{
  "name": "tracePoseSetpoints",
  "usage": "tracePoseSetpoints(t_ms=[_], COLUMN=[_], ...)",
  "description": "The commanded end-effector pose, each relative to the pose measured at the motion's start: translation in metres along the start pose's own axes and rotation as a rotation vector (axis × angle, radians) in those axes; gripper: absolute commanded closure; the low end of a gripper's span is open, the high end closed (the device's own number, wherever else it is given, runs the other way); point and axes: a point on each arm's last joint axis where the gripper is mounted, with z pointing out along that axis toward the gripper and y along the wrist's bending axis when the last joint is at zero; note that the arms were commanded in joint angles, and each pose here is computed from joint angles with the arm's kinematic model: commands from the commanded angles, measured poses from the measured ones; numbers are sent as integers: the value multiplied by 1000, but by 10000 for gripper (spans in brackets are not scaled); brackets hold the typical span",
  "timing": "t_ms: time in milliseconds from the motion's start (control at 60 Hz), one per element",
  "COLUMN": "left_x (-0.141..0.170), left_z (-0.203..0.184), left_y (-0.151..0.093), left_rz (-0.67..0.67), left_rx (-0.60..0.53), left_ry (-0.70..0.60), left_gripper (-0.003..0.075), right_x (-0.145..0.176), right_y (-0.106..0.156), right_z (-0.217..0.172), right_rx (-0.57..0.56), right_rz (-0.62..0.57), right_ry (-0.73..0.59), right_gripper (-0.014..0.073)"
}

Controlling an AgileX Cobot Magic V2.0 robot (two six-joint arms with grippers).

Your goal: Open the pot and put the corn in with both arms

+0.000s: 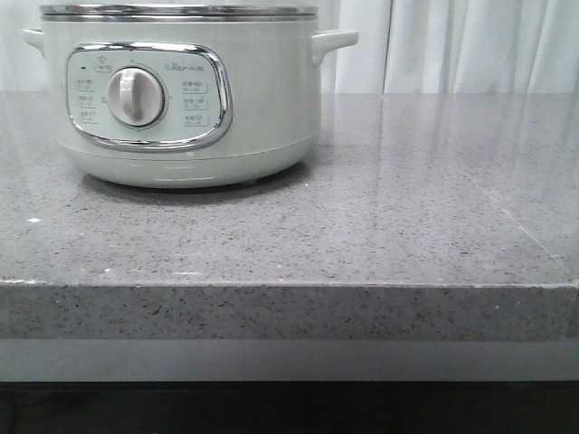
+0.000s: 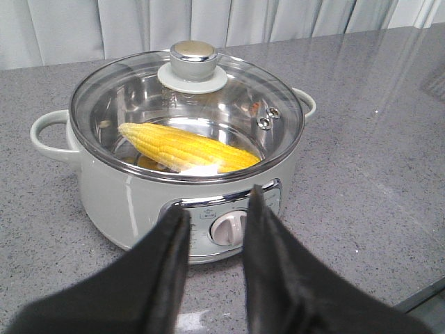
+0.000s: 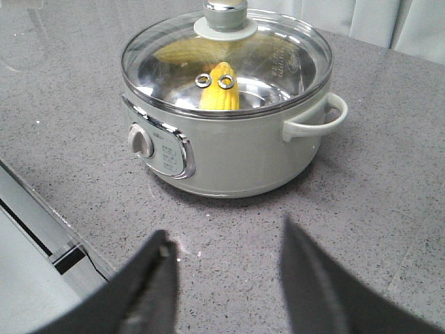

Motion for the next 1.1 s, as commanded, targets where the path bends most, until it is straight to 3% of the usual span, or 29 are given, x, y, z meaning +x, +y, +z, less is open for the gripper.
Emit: tracePoseSetpoints(t_ms=[0,200,750,917,1083], left_x=[-15,-15,-11,13,59], left_z=[-5,-5,-4,-20,-43], left_y=[-1,-1,-1,14,25], left_rz=[-19,-19,-16,-8,-35], left_rx=[7,7,7,-123,-297], left_ry=[-110,-109,-118,-169,-260], left_gripper=[662,740,741,741,741], right_x=[-14,-14,-14,-14,-14], right_y=[0,0,0,0,0], right_z=[-6,-6,-6,-6,-6], right_rx=[7,7,7,7,7], right_rz=[4,4,4,4,4], right_ry=[-99,-99,-99,-100,-100], right_gripper=[434,665,660,660,660])
